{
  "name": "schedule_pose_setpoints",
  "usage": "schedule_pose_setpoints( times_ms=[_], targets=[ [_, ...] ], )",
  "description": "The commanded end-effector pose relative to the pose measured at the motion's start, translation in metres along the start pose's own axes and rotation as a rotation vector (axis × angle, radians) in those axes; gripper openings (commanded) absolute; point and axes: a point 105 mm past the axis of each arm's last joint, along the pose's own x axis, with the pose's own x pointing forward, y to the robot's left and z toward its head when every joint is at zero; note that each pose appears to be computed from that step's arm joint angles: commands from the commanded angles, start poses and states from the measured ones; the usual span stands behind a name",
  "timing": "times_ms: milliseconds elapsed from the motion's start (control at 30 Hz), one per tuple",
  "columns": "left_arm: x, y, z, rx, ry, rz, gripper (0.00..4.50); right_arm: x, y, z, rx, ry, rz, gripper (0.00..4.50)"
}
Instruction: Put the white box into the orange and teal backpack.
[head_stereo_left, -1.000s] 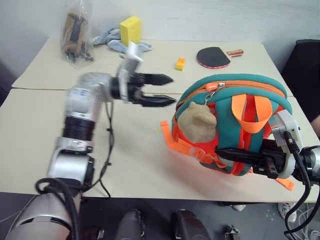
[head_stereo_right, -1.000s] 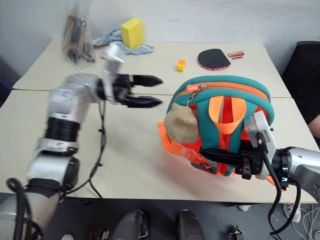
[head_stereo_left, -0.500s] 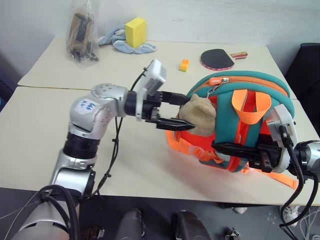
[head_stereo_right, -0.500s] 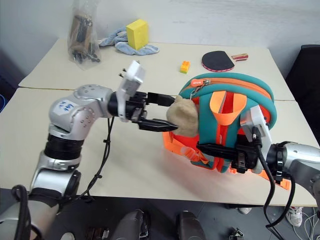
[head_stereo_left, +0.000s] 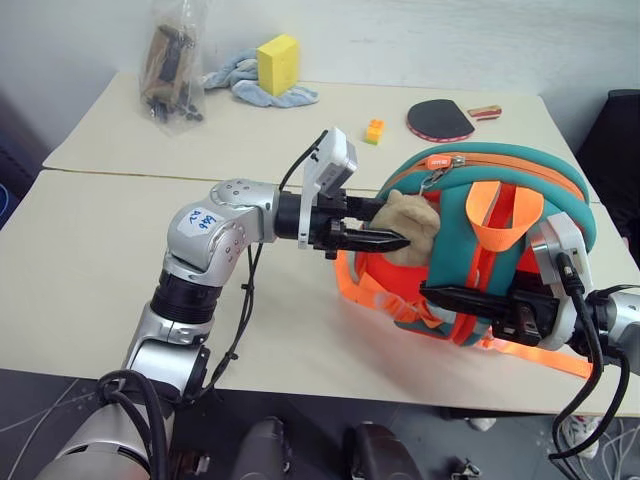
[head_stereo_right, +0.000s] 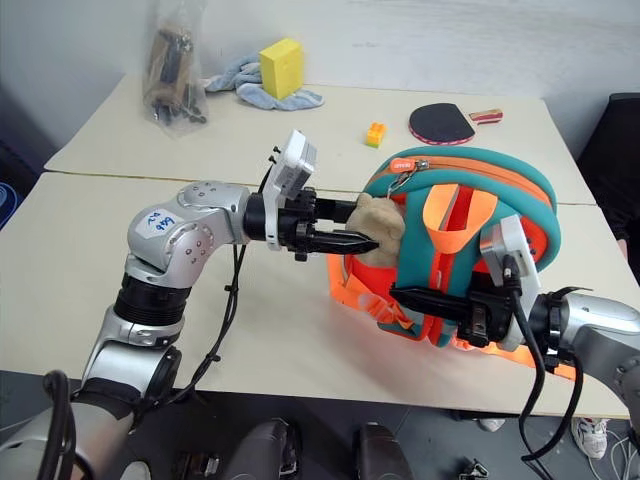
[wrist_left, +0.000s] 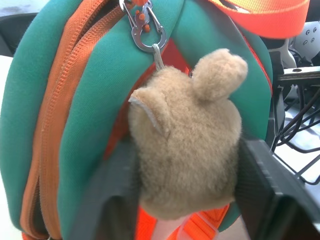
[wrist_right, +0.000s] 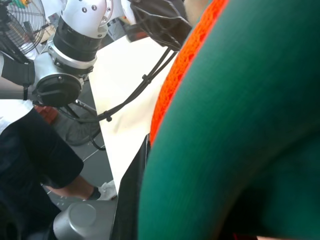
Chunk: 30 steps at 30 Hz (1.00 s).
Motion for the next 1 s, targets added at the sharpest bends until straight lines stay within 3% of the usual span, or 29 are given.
schedule_pose_setpoints(
  times_ms=[33, 133, 200, 367, 533, 733, 833, 1000],
  targets=[
    [-0.006, -0.009, 0.020, 0.023, -0.067, -0.064, 1.20, 0.000, 0.007, 0.007, -0.039, -0.034, 0.009, 0.00],
    [-0.026, -0.015, 0.050, 0.009, -0.190, -0.160, 0.65, -0.003, 0.006, 0.006, -0.038, -0.036, -0.007, 0.00],
    [-0.042, -0.006, 0.067, -0.003, -0.228, -0.149, 0.53, -0.007, 0.004, 0.005, -0.035, -0.037, -0.033, 0.00],
    [-0.067, 0.020, 0.067, 0.046, -0.168, -0.026, 0.53, -0.014, 0.005, 0.001, -0.045, -0.034, -0.057, 0.00],
    [-0.101, 0.046, 0.001, 0.110, 0.142, 0.098, 0.53, -0.020, 0.006, -0.003, -0.050, -0.033, -0.074, 0.00],
    [-0.116, 0.066, -0.048, 0.131, 0.313, 0.181, 0.53, -0.026, 0.006, -0.005, -0.044, -0.038, -0.091, 0.00],
    [-0.104, 0.061, -0.068, 0.143, 0.345, 0.131, 0.53, -0.026, 0.005, -0.007, -0.042, -0.038, -0.095, 0.00],
    [-0.066, 0.058, -0.121, 0.137, 0.413, 0.126, 0.53, -0.023, -0.002, -0.010, -0.054, -0.033, -0.124, 0.00]
  ],
)
